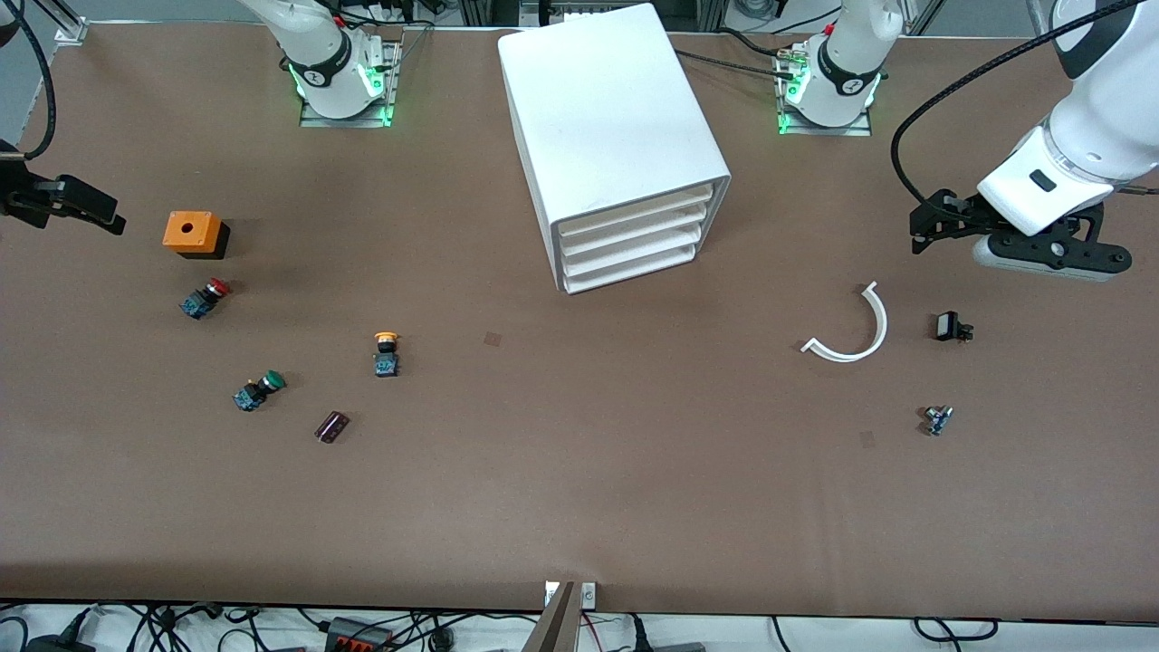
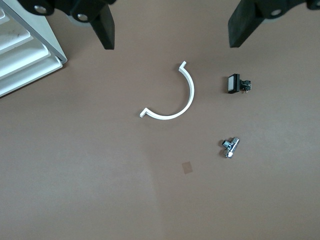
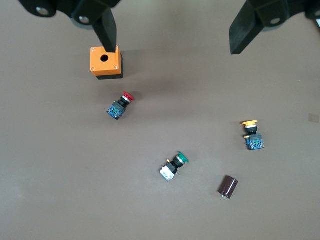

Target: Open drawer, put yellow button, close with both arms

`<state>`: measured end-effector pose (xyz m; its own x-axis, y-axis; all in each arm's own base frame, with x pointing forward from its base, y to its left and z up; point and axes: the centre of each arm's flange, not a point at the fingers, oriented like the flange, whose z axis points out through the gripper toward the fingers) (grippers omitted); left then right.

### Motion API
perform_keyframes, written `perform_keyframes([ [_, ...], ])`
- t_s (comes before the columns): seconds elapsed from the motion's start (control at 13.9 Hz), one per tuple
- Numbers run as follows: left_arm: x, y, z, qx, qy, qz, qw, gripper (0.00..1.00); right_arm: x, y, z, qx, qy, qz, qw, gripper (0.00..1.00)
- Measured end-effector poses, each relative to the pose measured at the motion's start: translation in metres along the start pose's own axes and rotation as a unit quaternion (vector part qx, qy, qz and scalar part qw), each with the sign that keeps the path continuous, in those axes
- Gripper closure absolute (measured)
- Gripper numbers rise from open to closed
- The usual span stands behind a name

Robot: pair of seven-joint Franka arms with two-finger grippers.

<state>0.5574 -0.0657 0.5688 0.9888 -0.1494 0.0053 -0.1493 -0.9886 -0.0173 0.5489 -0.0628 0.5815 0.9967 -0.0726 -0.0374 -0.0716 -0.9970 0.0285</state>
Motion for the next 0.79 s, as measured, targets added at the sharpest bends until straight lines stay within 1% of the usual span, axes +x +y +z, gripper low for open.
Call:
perform_keyframes([
  [0.58,0.0,0.001,0.0,0.0,0.0,0.001,1.0,0.0,0.003,0.0,0.007,0.0,-0.007,0.0,1.0,0.0],
  [0.72,-0.002,0.001,-0.002,0.0,-0.008,0.001,1.0,0.0,0.005,-0.002,0.011,-0.001,-0.01,-0.002,1.0,0.0],
  [0.79,-0.004,0.001,-0.003,-0.001,-0.02,0.001,1.0,0.0,0.006,-0.005,0.015,-0.001,-0.014,-0.004,1.0,0.0],
])
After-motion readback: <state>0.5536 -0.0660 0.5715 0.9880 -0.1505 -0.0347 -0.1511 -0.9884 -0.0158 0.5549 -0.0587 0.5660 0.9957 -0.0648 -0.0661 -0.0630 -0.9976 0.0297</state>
